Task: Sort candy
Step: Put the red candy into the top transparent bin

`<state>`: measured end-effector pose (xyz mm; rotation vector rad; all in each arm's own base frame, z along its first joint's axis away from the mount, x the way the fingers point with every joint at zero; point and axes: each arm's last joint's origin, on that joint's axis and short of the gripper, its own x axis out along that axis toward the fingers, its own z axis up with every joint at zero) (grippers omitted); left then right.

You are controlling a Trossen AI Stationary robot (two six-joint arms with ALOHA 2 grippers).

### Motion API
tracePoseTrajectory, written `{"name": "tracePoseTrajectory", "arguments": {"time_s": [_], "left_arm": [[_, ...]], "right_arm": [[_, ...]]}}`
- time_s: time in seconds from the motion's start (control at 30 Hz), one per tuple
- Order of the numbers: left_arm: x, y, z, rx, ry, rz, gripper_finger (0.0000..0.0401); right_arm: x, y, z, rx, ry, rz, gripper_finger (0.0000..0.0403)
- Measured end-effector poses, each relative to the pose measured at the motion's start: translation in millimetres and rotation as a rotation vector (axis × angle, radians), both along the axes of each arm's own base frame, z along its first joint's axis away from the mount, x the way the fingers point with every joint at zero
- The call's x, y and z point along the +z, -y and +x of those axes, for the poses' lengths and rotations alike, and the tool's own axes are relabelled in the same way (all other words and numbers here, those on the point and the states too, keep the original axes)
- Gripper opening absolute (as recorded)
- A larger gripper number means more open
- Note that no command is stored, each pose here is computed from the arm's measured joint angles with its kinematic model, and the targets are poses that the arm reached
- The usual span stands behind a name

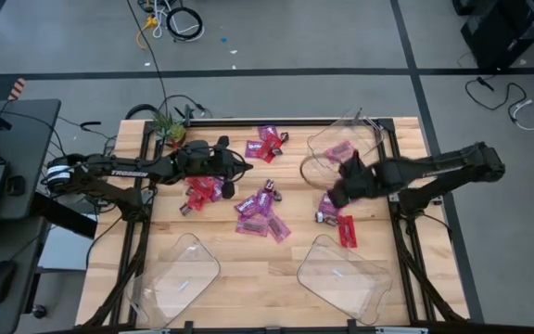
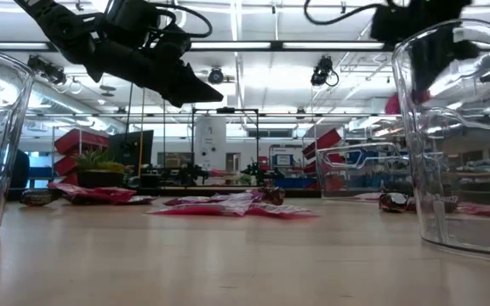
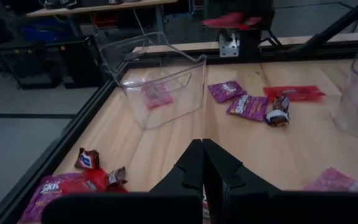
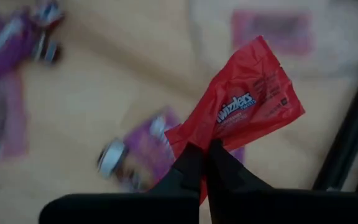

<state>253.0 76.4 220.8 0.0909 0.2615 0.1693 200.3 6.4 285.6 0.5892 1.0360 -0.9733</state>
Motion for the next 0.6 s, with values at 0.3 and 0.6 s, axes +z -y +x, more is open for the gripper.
{"name": "tracePoseTrajectory", "arguments": {"time_s": [0.3,0.6], "left_arm": [[1.0,-0.1,0.2,0.0,0.01,0.002,0.0001],[-0.7,0.0,-0.2,0.001,-0.007,-0.003,0.0001]], "right_arm": [[-12.5,95.6,17.3,-0.021,-0.072,-0.088,0.0002],[-58.0,159.7,21.6,-0.118,-0.204,0.059,0.0002]]}}
